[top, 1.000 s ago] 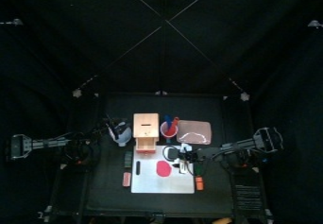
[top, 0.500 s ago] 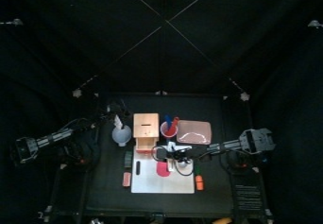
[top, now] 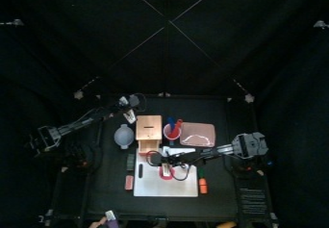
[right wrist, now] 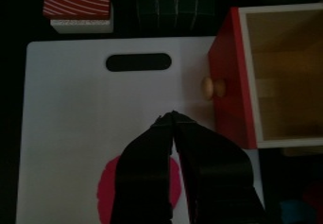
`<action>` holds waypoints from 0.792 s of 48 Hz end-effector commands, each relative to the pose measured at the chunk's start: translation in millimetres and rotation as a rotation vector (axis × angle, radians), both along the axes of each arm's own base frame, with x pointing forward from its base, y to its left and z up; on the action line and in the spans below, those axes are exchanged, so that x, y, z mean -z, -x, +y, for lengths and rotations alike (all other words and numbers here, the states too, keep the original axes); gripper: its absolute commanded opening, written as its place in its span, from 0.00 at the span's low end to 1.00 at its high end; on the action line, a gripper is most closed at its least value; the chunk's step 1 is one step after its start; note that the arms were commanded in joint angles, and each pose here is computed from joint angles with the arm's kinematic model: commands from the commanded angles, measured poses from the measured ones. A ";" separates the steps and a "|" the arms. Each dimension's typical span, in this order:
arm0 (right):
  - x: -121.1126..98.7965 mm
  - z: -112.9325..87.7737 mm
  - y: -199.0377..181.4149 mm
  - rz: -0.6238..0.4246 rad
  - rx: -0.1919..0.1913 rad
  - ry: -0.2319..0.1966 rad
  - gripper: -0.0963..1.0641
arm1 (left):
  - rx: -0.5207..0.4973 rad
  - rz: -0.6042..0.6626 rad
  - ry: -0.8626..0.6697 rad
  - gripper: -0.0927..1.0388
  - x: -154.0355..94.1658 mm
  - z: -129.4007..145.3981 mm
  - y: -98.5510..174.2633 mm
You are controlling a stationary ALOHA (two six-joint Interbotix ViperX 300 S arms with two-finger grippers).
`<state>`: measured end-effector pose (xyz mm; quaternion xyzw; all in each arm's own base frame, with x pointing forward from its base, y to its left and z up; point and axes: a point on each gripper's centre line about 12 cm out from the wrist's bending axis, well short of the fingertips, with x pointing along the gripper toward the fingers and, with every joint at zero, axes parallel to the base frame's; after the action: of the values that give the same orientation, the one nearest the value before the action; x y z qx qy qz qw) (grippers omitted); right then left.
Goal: Get the cutter from the drawer then cut the dough then place the extra dough in the bowl
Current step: Shut the drawer
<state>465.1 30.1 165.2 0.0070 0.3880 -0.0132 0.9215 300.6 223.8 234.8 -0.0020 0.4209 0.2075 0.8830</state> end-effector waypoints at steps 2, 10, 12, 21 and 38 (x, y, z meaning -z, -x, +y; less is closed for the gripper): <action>-15.2 1.1 -11.5 -0.049 0.011 -0.024 0.28 | 0.044 0.025 0.014 0.48 -4.6 16.1 -22.6; -12.1 2.7 -17.7 -0.048 0.017 -0.037 0.22 | 0.123 0.080 0.040 0.46 5.1 26.3 -36.0; -10.1 3.1 -19.2 -0.046 0.019 -0.041 0.21 | 0.143 0.088 0.047 0.45 7.1 28.7 -38.6; -1.0 3.1 -28.7 -0.030 0.028 -0.046 0.21 | 0.211 0.118 0.115 0.39 13.2 40.3 -41.0; 15.6 -5.2 -46.0 0.037 0.053 -0.018 0.21 | 0.255 0.208 0.162 0.39 37.0 45.0 -42.8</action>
<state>502.4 30.3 126.9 0.0246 0.4268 -0.0297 0.9035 338.7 265.3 187.4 -0.0105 0.5260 0.0577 0.8485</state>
